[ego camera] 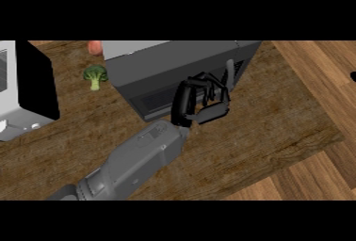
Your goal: Pick up the milk, place it into the microwave and close the microwave
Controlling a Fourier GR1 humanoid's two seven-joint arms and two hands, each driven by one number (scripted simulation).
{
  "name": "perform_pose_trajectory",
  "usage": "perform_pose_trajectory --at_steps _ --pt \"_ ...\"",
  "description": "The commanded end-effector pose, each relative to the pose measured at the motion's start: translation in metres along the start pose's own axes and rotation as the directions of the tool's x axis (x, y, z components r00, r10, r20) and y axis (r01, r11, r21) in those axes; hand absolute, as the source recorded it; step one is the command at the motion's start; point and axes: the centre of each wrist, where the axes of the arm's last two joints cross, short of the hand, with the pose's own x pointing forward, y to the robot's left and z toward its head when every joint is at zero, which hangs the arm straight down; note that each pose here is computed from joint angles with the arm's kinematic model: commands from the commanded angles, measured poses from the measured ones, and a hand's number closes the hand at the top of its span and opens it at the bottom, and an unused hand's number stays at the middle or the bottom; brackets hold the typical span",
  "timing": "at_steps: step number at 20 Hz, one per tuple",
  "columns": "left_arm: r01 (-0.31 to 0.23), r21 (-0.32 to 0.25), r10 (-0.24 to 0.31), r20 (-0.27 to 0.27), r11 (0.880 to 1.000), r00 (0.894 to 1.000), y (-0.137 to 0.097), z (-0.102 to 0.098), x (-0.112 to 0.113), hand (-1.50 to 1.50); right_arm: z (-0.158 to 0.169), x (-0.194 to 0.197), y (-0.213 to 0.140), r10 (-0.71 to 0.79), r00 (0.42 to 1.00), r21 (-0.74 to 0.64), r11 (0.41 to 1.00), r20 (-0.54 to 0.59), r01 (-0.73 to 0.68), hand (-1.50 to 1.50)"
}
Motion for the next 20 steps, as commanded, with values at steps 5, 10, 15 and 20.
perform_pose_trajectory --at_steps 5,10,15,20 --pt "0.007 0.023 -0.007 -0.013 1.000 1.000 0.004 -0.019 0.004 1.50 -0.003 0.003 -0.001 -0.040 0.999 0.052 0.998 -0.005 0.040 -1.50" --pt "0.015 0.034 -0.014 -0.018 0.999 1.000 0.007 -0.018 0.000 1.50 -0.007 0.006 0.001 -0.046 0.999 0.075 0.996 -0.014 0.047 -1.50" --pt "0.009 0.039 -0.008 -0.009 0.999 1.000 0.007 -0.017 0.000 1.50 -0.007 0.014 -0.004 -0.035 0.999 0.074 0.997 -0.016 0.036 -1.50" --pt "0.015 0.040 -0.015 -0.008 0.999 1.000 0.008 -0.018 -0.001 1.50 -0.009 0.017 -0.006 -0.038 0.999 0.099 0.994 -0.015 0.039 -1.50"
